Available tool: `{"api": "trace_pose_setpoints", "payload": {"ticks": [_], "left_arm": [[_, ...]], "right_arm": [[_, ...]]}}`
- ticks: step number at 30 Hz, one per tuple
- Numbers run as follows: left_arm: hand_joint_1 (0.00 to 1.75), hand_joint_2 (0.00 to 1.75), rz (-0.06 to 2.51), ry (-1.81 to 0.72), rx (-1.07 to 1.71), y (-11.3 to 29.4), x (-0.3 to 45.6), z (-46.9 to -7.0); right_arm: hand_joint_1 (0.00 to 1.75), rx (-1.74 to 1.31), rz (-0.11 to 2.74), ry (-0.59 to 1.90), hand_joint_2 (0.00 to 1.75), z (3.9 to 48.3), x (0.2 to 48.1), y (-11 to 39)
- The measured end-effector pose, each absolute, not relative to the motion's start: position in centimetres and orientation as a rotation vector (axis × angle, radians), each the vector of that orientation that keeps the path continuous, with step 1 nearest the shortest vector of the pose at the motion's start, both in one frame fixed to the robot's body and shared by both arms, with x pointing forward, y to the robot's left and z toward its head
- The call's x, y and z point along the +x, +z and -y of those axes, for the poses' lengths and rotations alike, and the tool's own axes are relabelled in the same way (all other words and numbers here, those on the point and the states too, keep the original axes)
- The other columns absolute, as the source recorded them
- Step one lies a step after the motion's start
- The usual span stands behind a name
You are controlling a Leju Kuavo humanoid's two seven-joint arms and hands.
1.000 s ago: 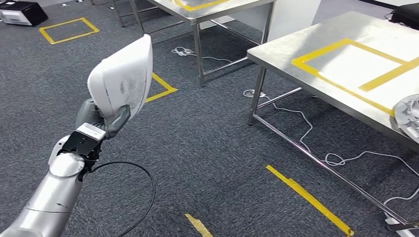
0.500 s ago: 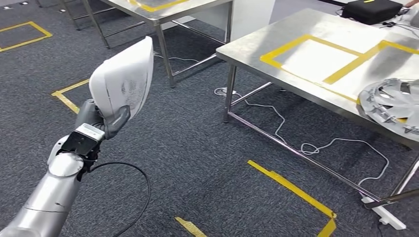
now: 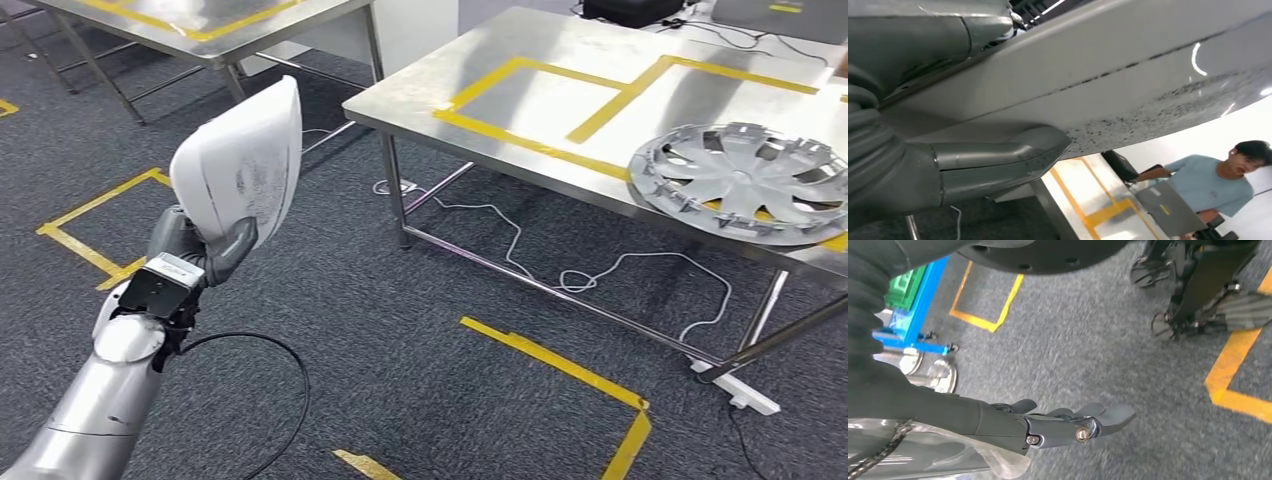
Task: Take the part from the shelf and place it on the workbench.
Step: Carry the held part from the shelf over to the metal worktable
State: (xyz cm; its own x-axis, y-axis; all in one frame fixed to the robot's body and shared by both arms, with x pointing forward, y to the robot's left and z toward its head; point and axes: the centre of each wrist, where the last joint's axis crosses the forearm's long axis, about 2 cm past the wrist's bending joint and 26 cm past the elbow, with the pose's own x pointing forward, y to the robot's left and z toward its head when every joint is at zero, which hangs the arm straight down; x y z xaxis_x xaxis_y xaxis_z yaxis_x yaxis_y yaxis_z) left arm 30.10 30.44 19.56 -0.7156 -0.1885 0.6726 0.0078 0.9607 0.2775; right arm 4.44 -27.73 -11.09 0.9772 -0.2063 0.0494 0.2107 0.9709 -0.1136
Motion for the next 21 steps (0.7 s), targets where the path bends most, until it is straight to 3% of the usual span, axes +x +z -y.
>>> {"api": "trace_pose_setpoints", "payload": {"ticks": [21], "left_arm": [[1.75,1.75,2.368,-0.304,0.171,20.6,31.1,-31.3]], "right_arm": [[0.00,-0.114,0.052,-0.244,1.75,27.7,4.4,-11.1]]}}
